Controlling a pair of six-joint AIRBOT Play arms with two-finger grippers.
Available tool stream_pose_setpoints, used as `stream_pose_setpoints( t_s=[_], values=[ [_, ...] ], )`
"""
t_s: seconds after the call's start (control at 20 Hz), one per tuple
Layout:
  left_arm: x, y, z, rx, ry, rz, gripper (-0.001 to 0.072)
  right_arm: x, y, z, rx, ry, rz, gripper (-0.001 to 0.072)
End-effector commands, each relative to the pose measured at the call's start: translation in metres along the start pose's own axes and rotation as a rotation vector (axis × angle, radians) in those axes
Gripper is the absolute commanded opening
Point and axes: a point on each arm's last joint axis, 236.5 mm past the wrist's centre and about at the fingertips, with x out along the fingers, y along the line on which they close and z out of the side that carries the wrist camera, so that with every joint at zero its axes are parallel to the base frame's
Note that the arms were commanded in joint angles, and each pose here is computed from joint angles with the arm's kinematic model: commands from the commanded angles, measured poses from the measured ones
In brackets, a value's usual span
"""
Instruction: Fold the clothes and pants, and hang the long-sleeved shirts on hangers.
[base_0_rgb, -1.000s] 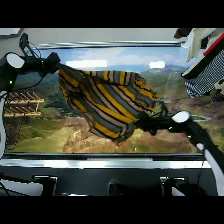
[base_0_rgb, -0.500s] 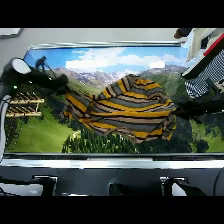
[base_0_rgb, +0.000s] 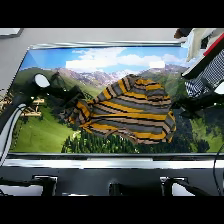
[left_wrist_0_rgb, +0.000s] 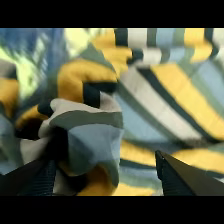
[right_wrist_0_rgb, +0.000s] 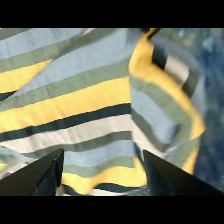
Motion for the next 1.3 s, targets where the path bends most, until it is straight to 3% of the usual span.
stream_pose_setpoints(
  t_s=[0.0, 0.15, 0.35, 0.55, 0.75, 1.0, 1.25],
  values=[
    [-0.048, 0.023, 0.04, -0.018, -0.115, -0.017, 0.072, -0.028, -0.014, 0.007, -0.062, -0.037, -0.071, 0.0589],
    [-0.098, 0.062, 0.039, -0.04, -0.184, 0.028, 0.072, -0.033, -0.007, -0.024, 0.021, -0.002, 0.054, 0.0589],
    [-0.081, 0.101, -0.041, -0.131, -0.145, 0.005, 0.0719, 0.026, 0.027, -0.133, 0.121, 0.165, 0.279, 0.0589],
    [-0.023, 0.081, -0.11, -0.234, -0.052, -0.172, 0.072, 0.082, 0.045, -0.202, 0.287, 0.195, 0.348, 0.0588],
    [0.01, 0.056, -0.14, -0.18, -0.017, -0.194, 0.072, 0.098, 0.085, -0.206, 0.3, 0.139, 0.442, 0.0528],
    [0.024, 0.049, -0.154, -0.167, 0.022, -0.189, 0.072, 0.121, 0.082, -0.226, 0.14, 0.164, 0.307, 0.0527],
    [0.023, 0.05, -0.153, -0.112, 0.016, -0.189, 0.072, 0.076, 0.057, -0.162, -0.097, -0.019, 0.033, 0.0526]
  ],
)
